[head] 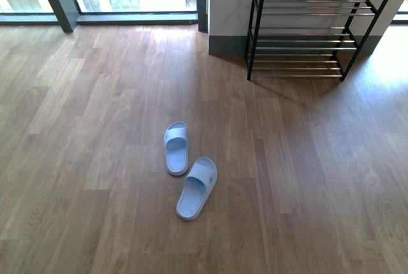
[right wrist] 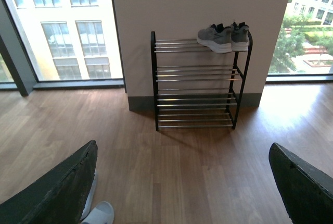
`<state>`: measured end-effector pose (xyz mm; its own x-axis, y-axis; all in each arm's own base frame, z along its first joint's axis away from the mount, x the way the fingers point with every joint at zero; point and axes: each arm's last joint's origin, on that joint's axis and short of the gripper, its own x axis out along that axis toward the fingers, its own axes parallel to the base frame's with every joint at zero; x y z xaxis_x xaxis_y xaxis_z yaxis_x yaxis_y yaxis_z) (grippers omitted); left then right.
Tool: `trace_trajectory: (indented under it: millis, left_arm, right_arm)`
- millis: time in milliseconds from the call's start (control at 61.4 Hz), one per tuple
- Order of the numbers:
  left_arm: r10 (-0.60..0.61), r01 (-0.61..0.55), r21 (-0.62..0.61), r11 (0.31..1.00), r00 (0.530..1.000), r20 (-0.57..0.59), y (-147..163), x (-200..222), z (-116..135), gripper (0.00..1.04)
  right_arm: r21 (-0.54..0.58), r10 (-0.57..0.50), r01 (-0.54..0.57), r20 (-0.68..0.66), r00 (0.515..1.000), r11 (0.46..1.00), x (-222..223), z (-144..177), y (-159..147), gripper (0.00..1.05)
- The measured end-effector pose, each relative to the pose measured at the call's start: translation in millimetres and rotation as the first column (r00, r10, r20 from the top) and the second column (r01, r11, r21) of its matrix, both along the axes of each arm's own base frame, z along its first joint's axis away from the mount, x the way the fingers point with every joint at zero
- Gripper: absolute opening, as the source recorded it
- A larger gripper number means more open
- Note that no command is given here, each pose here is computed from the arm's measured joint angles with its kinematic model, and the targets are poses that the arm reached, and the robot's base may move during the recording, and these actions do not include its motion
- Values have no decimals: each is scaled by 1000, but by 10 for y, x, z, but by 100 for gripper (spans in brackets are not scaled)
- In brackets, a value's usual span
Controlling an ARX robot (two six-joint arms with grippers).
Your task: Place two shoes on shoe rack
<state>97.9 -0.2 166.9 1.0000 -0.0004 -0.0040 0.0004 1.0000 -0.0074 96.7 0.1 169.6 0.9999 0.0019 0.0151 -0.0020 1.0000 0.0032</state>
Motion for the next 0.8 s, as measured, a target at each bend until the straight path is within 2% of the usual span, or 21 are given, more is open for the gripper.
trace_trajectory:
  millis: [798]
  left_arm:
    - [0, 0, 0, 1000, 1000, 0, 0, 0, 0, 95]
  right_arm:
    - [0, 0, 0, 0, 1000, 1000, 0, 0, 0, 96]
